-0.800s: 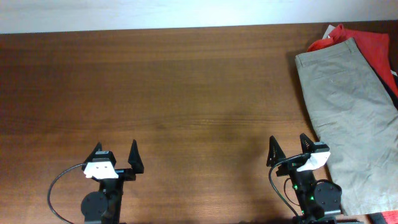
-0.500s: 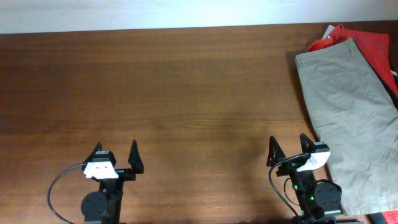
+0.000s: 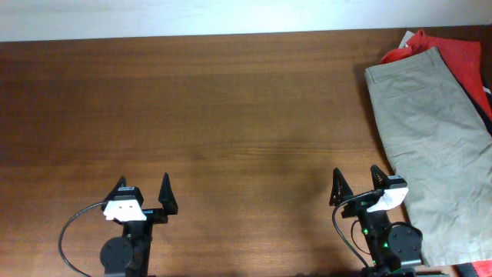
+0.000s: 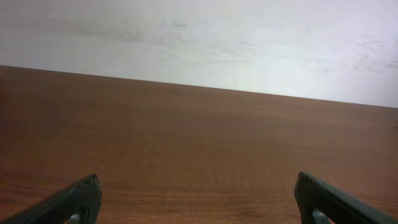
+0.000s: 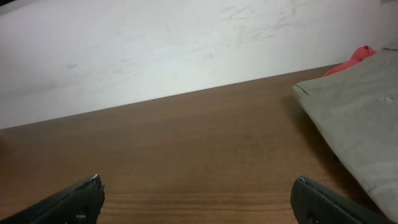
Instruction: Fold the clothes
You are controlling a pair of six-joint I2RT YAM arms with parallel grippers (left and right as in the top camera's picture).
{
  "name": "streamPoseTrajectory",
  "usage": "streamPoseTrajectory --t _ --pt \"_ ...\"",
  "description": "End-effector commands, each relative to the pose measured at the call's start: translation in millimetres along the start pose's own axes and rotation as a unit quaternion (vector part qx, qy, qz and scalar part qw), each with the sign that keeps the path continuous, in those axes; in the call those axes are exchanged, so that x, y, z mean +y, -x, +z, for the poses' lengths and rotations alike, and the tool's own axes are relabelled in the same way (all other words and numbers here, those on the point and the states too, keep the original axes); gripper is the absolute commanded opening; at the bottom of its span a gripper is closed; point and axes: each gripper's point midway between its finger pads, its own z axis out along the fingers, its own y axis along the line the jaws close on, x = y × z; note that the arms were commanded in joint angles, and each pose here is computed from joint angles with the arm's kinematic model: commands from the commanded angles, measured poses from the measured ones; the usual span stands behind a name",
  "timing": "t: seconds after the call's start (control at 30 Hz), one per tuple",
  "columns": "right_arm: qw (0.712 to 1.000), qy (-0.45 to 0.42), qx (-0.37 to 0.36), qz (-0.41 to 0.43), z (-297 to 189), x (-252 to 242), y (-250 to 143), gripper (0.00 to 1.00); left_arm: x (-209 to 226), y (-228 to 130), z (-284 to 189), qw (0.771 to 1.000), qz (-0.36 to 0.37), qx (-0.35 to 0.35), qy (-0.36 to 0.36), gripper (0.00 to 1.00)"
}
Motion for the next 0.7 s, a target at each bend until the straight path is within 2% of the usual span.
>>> streamPoseTrajectory --t 0.0,0.2,0.23,0.3,0.43,0.47,0.5,0.57,0.67 --pt "1.0 0.0 0.002 0.004 0.1 0.0 -2.5 0.99 0.0 -2.1 0.1 1.0 0.008 0.001 0.001 0.99" --pt "1.0 0.001 0.001 0.004 0.1 0.3 -2.1 0.99 0.0 -2.0 0.1 1.0 0.008 0.001 0.001 0.99" --pt "0.998 0.046 -0.002 0.047 -0.7 16.6 2.4 0.99 0.0 -2.1 0.1 1.0 0.008 0.001 0.001 0.99" --pt "0.98 0.147 0.05 0.123 -8.2 52.1 -10.7 0.99 0.0 -2.1 0.1 1.0 0.008 0.001 0.001 0.99" --pt "0.976 0.178 0.031 0.122 -11.4 62.7 1.5 0.99 0.0 -2.1 0.1 1.0 0.008 0.001 0.001 0.99" --pt "0.978 0.176 0.01 0.115 -11.1 61.9 10.6 0.99 0.0 -2.1 0.1 1.0 0.008 0.001 0.001 0.99" --pt "0.984 0.153 -0.058 0.066 -11.4 55.3 38.5 0.99 0.0 -2.1 0.1 1.0 0.008 0.001 0.001 0.99" --pt "0.99 0.077 -0.122 0.009 -14.5 36.4 76.3 0.99 0.0 -2.1 0.1 1.0 0.008 0.001 0.001 0.99" --pt "0.992 -0.01 -0.113 -0.047 -0.7 18.8 113.7 0.99 0.0 -2.0 0.1 1.0 0.008 0.001 0.001 0.99"
